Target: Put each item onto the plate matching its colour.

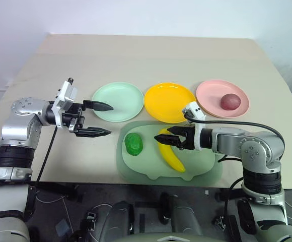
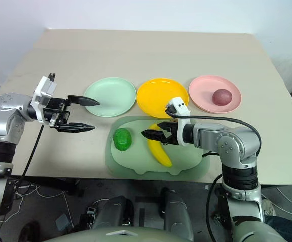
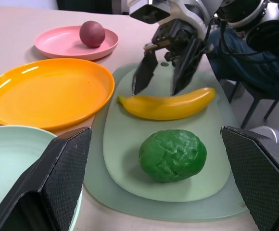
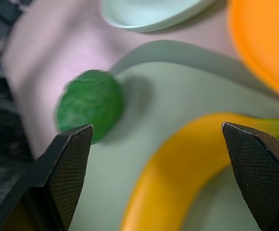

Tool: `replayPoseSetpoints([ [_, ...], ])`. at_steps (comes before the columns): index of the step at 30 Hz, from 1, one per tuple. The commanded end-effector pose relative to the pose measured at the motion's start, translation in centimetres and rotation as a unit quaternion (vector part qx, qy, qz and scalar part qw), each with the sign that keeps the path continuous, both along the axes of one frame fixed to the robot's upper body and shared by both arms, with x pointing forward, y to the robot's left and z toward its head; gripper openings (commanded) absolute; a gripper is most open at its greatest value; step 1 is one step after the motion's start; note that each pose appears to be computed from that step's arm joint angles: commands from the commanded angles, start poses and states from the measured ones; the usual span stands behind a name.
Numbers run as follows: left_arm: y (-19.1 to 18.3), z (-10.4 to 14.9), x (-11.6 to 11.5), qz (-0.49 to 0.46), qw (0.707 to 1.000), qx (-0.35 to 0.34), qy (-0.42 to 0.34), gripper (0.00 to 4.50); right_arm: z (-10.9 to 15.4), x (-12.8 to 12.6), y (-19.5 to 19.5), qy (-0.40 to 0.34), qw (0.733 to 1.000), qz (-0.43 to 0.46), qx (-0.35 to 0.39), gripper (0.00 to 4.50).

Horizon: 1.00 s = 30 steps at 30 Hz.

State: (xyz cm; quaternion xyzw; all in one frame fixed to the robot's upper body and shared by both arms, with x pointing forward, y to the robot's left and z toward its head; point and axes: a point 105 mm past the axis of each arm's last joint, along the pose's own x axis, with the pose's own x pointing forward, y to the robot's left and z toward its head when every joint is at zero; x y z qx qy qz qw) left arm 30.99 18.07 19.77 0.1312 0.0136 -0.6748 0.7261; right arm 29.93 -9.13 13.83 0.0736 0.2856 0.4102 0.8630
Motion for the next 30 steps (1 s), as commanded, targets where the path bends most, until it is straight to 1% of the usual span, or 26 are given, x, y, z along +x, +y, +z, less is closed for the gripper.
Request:
replayPoseSetpoints([
  [1, 0.1, 0.8, 0.1, 0.0, 1.0, -0.001, -0.017, 4.5, 1.1, 0.0, -0.9, 0.004, 1.0, -0.012, -0.025, 4.48],
  [2, 0.1, 0.8, 0.1, 0.001, 1.0, -0.002, -0.017, 4.5, 1.3, 0.4, -1.6, -0.021, 0.997, -0.029, -0.065, 4.48],
  [3, 0.2, 0.8, 0.1, 0.002, 1.0, -0.003, -0.017, 4.5, 1.3, 0.5, -2.1, -0.025, 0.994, -0.044, -0.093, 4.48],
  [5, 0.2, 0.7, 0.2, 0.003, 1.0, -0.002, -0.017, 4.5, 0.6, 0.1, -2.3, -0.005, 0.993, -0.031, -0.112, 4.48],
  [8, 0.0, 0.7, 0.3, 0.002, 1.0, -0.003, -0.017, 4.5, 1.1, 0.5, -2.0, -0.011, 0.994, -0.043, -0.099, 4.48],
  [11, -0.1, 0.7, 0.3, 0.001, 1.0, -0.005, -0.017, 4.5, 0.8, 0.4, -1.7, 0.002, 0.996, -0.043, -0.083, 4.48],
  [15, -0.1, 0.6, 0.3, 0.003, 1.0, -0.005, -0.015, 4.5, 0.9, 0.5, -1.1, 0.03, 0.998, -0.041, -0.03, 4.48],
  [17, 0.0, 0.6, 0.3, 0.004, 1.0, -0.005, -0.014, 4.5, 1.5, 0.7, -1.0, 0.031, 0.999, -0.038, -0.016, 4.48],
  [20, 0.0, 0.6, 0.2, 0.005, 1.0, -0.005, -0.014, 4.5, 1.6, 0.8, -0.9, 0.036, 0.998, -0.038, -0.023, 4.48],
  [23, -0.1, 0.8, 0.3, 0.007, 1.0, -0.006, -0.015, 4.5, 0.8, 0.3, -0.2, 0.06, 0.998, -0.027, -0.027, 4.48],
  [26, -0.1, 0.9, 0.4, 0.008, 1.0, -0.007, -0.016, 4.5, 0.7, 0.6, -0.1, 0.054, 0.997, -0.044, -0.044, 4.48],
  [30, -0.1, 0.9, 0.4, 0.01, 1.0, -0.007, -0.016, 4.5, 0.7, 0.1, 0.3, 0.061, 0.997, -0.033, -0.042, 4.48],
])
